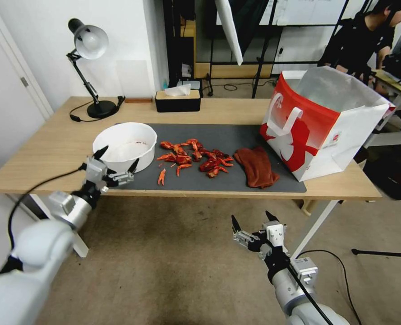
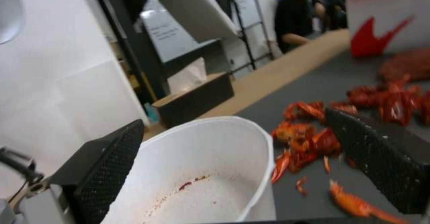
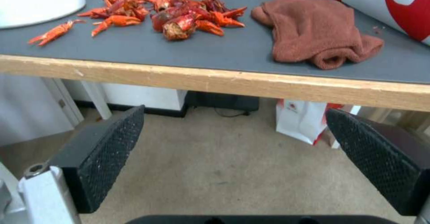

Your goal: Sweep shrimp from table into container with towel, then put container into takeout bag.

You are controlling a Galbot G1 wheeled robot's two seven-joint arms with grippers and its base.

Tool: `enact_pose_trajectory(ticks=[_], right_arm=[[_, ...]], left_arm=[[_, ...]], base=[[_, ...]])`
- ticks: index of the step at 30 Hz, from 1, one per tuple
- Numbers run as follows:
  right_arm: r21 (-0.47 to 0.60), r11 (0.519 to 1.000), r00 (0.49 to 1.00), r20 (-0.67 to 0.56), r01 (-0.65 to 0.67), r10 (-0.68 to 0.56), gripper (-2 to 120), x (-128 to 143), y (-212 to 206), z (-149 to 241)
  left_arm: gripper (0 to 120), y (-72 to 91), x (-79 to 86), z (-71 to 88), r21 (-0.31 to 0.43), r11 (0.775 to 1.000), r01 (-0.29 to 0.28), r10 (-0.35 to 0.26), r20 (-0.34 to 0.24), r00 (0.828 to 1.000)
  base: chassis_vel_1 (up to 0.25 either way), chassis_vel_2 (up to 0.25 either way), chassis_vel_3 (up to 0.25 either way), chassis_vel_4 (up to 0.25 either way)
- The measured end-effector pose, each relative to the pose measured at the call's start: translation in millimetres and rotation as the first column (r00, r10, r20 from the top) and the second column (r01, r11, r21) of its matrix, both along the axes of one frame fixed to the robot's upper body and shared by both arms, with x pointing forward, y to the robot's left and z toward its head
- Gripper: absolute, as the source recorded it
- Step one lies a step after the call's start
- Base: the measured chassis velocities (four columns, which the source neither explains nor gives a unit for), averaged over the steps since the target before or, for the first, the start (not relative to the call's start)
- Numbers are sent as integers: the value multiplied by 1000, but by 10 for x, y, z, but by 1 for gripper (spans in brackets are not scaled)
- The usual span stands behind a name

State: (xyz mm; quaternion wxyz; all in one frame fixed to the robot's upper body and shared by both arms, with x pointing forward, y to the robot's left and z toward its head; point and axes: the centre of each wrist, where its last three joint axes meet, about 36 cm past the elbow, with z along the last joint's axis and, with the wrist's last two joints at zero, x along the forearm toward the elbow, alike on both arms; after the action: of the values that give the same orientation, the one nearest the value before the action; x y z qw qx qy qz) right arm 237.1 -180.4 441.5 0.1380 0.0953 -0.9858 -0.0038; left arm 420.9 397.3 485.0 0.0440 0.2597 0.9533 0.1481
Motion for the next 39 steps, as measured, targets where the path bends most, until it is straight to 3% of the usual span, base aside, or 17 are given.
enact_pose_trajectory(ticks=[1, 3, 6, 7, 11, 12, 14, 15, 18, 22, 29, 30, 32, 39], right_arm=[[-2, 1000, 1000, -3, 0, 0, 100, 7, 2, -14], [-3, 1000, 1000, -5, 0, 0, 100, 13, 2, -25], [-8, 1000, 1000, -13, -3, 3, 100, 47, 6, -68], [-8, 1000, 1000, -13, -3, 3, 100, 47, 6, -68], [-9, 1000, 999, -26, -28, 28, 100, 129, 57, -145], [-9, 1000, 999, -26, -28, 28, 100, 129, 57, -145], [-9, 999, 999, -32, -39, 39, 100, 157, 81, -178], [-9, 999, 999, -32, -39, 39, 100, 157, 81, -178], [-12, 999, 998, -40, -51, 51, 100, 178, 105, -222], [-15, 998, 998, -43, -55, 55, 100, 179, 108, -234], [-17, 998, 998, -43, -56, 56, 100, 179, 108, -235], [-19, 998, 997, -45, -57, 56, 100, 172, 111, -238], [-23, 998, 997, -50, -58, 57, 100, 157, 116, -246], [-25, 998, 997, -54, -62, 61, 100, 119, 139, -240]], left_arm=[[100, 116, 91, 81, 41, 999, 32, -32, -2, 999], [100, 197, 152, 144, 73, 996, 59, -58, -7, 998], [100, 470, 340, 420, 220, 967, 129, -126, -30, 992], [100, 470, 340, 420, 220, 967, 129, -126, -30, 992], [100, 772, 426, 678, 409, 880, 241, -212, -115, 971], [100, 772, 426, 678, 409, 880, 241, -212, -115, 971], [100, 864, 463, 757, 457, 844, 281, -242, -144, 960], [100, 864, 463, 757, 457, 844, 281, -242, -144, 960], [100, 957, 552, 799, 497, 811, 308, -262, -162, 951], [100, 989, 618, 812, 513, 789, 337, -283, -183, 941], [100, 998, 661, 803, 518, 778, 355, -298, -194, 935], [100, 1001, 722, 798, 533, 757, 377, -320, -201, 926], [100, 975, 770, 796, 546, 741, 390, -333, -205, 920], [100, 946, 849, 779, 560, 727, 396, -335, -214, 918]], base=[[0, 0, 0, 0], [0, 0, 0, 0], [0, 0, 0, 0], [0, 0, 0, 0], [0, 0, 0, 0], [0, 0, 0, 0], [0, 0, 0, 0], [0, 0, 0, 0], [0, 0, 0, 0], [0, 0, 0, 0], [0, 0, 0, 0], [0, 0, 0, 0], [0, 0, 0, 0], [0, 0, 0, 0]])
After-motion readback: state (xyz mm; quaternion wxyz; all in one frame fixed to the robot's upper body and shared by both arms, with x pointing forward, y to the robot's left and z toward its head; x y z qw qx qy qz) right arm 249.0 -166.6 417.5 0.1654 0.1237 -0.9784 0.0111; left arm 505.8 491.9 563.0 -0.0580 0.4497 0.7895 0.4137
